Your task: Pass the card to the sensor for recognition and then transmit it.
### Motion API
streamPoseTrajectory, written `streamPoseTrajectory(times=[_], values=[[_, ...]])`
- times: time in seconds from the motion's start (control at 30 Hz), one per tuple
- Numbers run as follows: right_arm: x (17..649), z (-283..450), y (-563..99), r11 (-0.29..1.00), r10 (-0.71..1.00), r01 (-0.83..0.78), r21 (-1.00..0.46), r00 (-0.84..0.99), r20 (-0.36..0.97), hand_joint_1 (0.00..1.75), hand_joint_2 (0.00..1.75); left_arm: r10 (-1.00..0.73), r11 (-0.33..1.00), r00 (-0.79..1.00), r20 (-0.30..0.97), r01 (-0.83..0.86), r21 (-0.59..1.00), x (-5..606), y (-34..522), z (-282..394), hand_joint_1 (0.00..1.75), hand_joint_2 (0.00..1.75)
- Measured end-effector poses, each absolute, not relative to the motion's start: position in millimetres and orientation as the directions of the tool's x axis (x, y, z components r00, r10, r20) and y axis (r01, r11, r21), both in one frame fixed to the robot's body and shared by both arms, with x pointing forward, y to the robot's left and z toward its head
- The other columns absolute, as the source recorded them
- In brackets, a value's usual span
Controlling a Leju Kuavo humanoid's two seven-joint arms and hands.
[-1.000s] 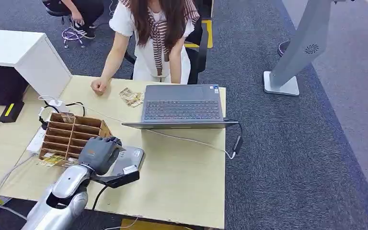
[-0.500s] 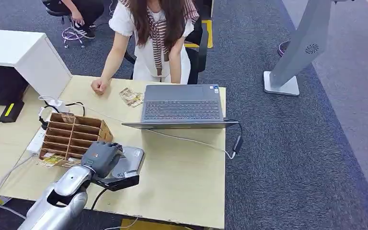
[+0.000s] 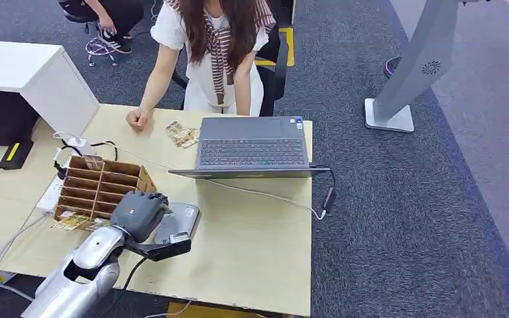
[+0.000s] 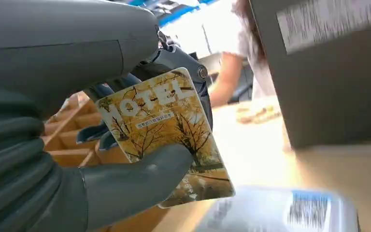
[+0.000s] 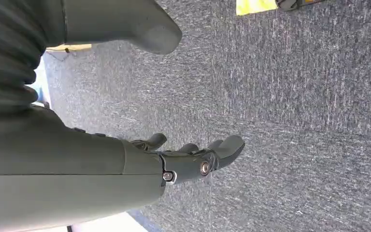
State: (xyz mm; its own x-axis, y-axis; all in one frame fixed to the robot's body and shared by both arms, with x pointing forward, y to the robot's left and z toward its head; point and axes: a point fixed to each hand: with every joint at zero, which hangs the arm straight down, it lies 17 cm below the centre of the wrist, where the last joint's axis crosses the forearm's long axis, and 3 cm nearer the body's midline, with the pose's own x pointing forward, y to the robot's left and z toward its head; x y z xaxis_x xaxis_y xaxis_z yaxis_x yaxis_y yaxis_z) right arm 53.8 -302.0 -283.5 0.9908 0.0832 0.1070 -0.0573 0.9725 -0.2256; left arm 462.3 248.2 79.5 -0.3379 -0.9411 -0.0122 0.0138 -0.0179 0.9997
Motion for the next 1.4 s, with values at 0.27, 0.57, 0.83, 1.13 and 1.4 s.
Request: streamPoseTrajectory(times=[0.27, 0.57, 0.83, 1.13, 1.4], values=[[54, -283, -300, 0.973, 0.095, -0.069, -0.221, 0.989, 0.109, 0.0, 1.75, -0.929, 0.095, -0.369, -0.021, -0.291, 0.952, 473, 225, 185, 1.75, 1.75], [58, -283, -300, 0.971, 0.114, -0.087, -0.225, 0.987, 0.113, 0.0, 1.75, -0.952, 0.117, -0.299, -0.062, -0.547, 0.829, 501, 251, 305, 1.75, 1.75], [60, -283, -299, 0.97, 0.124, -0.096, -0.223, 0.985, 0.118, 0.0, 1.75, -0.982, 0.035, -0.171, -0.084, -0.595, 0.803, 545, 302, 353, 1.75, 1.75], [61, -283, -300, 0.97, 0.122, -0.093, -0.226, 0.986, 0.118, 0.0, 1.75, -0.99, -0.003, -0.115, -0.084, -0.569, 0.822, 559, 325, 346, 0.87, 1.75], [61, -283, -300, 0.97, 0.114, -0.085, -0.226, 0.987, 0.117, 0.0, 1.75, -0.993, -0.007, -0.092, -0.071, -0.567, 0.824, 561, 335, 339, 0.0, 1.75]])
